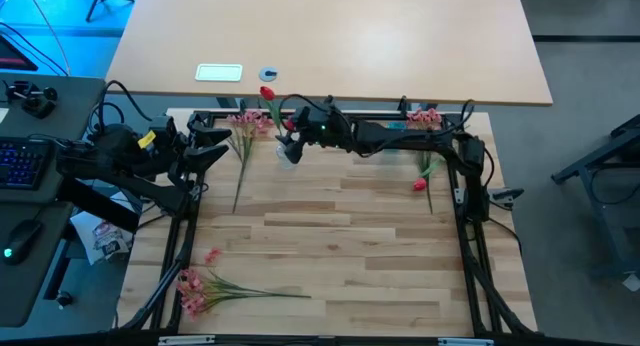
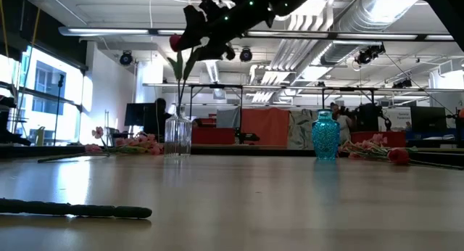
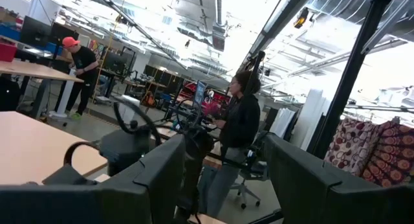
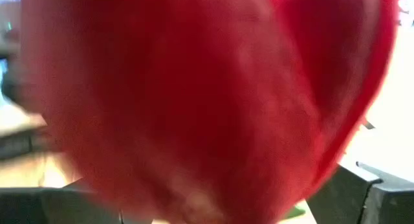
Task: Sort flowers into vase by color
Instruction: Put the red flower into the transparent vase
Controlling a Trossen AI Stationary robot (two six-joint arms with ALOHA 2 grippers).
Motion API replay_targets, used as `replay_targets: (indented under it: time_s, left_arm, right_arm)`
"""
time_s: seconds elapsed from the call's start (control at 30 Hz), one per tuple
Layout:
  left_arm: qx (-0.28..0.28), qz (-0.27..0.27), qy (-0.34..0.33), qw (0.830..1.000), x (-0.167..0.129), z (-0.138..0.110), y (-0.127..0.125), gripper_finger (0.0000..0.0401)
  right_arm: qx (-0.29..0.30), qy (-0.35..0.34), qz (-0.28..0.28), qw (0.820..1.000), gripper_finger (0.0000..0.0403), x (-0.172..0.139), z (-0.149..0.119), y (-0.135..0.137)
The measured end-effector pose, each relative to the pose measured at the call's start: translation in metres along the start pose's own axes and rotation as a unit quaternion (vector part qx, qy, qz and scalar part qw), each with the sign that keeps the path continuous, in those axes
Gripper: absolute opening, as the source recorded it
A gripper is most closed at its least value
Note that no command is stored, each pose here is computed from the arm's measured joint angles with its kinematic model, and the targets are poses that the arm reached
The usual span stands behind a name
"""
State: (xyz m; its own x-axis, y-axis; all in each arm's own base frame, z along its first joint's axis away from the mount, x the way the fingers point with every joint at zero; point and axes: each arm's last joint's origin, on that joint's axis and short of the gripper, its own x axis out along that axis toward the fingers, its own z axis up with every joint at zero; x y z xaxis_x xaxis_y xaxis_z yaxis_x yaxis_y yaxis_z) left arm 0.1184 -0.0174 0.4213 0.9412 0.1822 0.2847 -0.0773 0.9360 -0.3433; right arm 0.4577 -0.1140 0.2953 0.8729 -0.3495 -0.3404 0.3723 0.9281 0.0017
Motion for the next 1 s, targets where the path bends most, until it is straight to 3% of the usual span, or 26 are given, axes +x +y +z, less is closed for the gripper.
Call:
replay_targets:
  time_s: [0.37, 0.63, 0.87, 1.0]
  left_arm:
    - [0.001, 0.0, 0.001, 1.0, 0.0, 0.0, 0.0, 0.0202]
    - [0.001, 0.001, 0.005, 1.0, 0.001, -0.002, 0.0, 0.0202]
    - [-0.012, 0.003, 0.011, 1.0, 0.004, -0.004, -0.001, 0.0202]
    - [-0.013, 0.004, 0.017, 1.0, 0.007, -0.007, -0.001, 0.0202]
  right_arm:
    - [-0.124, 0.144, 0.039, 0.981, 0.0316, -0.031, 0.03, -0.005]
    - [-0.147, 0.206, 0.045, 0.966, 0.0316, -0.076, 0.047, -0.018]
    - [-0.106, 0.324, 0.071, 0.937, 0.0316, -0.102, 0.033, -0.023]
    - [-0.091, 0.398, 0.068, 0.91, 0.0316, -0.108, 0.003, -0.021]
